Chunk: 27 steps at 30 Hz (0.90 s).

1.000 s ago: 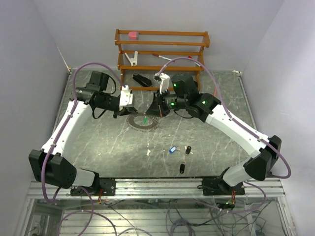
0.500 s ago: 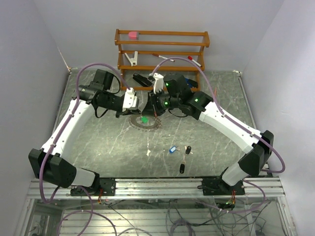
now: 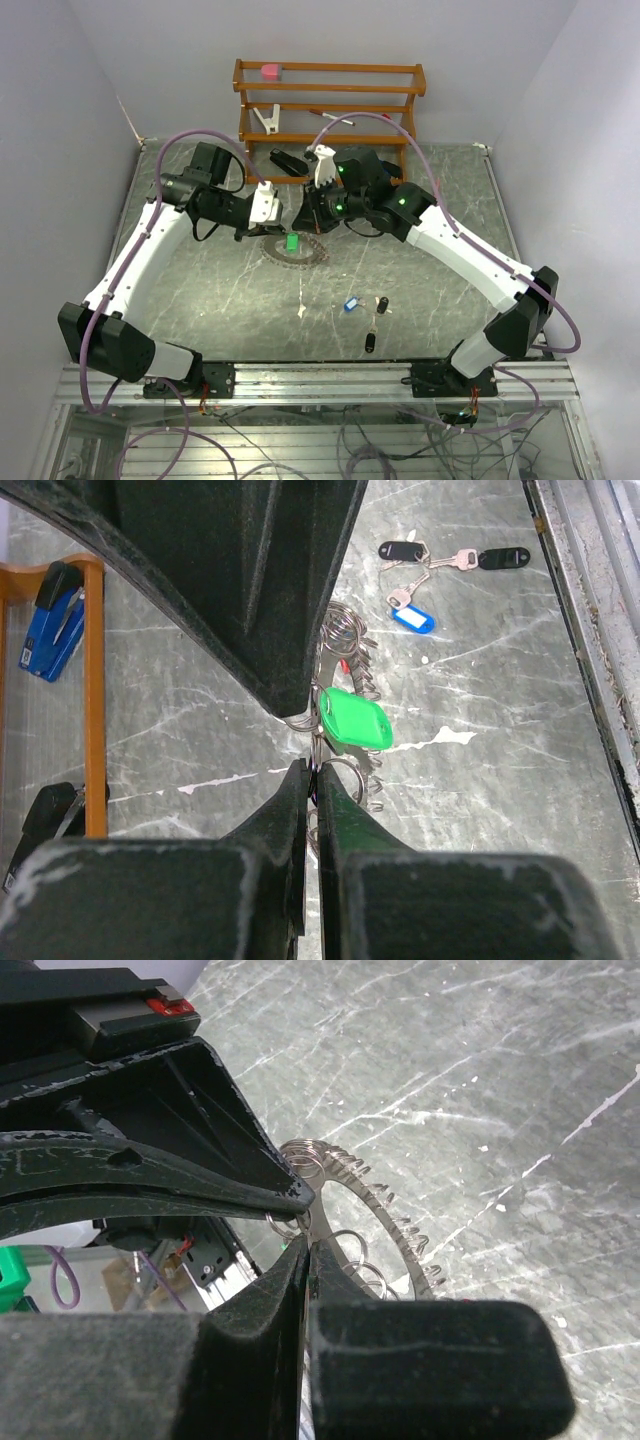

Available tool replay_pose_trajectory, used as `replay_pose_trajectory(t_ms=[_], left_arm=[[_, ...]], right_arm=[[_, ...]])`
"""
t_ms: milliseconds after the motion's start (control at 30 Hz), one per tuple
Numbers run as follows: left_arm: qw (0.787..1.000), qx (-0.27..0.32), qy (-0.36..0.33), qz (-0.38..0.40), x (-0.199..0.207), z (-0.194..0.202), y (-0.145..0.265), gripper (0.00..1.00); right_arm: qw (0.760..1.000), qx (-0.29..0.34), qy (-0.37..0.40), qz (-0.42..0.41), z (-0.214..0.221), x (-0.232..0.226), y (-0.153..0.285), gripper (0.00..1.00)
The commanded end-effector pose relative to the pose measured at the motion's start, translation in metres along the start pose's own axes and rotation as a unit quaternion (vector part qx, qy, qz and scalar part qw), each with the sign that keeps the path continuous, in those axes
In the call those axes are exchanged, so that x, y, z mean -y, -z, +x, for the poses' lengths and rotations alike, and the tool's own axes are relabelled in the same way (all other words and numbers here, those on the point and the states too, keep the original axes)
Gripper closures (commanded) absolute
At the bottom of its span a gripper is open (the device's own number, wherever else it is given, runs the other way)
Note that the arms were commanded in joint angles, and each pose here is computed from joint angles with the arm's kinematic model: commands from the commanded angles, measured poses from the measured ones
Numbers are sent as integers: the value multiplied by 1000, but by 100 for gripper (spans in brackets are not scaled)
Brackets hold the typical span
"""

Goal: Put the keys on the keyring

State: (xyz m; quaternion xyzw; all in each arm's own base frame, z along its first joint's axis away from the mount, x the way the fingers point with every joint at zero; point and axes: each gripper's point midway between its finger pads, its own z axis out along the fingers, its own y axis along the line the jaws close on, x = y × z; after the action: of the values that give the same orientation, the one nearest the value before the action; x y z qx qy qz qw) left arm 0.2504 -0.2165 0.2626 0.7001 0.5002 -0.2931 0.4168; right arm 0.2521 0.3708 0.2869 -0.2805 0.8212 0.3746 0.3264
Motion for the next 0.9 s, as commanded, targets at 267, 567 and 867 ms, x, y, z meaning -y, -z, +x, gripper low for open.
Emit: replay_pose_trajectory(t_ms=[267,567,867], left_arm=[[998,45,-34,10,-1,-30,3,93],[998,37,-41,12,0,-27,2,93],[998,29,-48,8,-3,-26,1,93]], right_arm=[[1000,-4,0,7,-3,-2,8,100],[1000,-2,-2,-7,-9,-7,3,100],[1000,-2,-10,-26,-8,-14,2,100]])
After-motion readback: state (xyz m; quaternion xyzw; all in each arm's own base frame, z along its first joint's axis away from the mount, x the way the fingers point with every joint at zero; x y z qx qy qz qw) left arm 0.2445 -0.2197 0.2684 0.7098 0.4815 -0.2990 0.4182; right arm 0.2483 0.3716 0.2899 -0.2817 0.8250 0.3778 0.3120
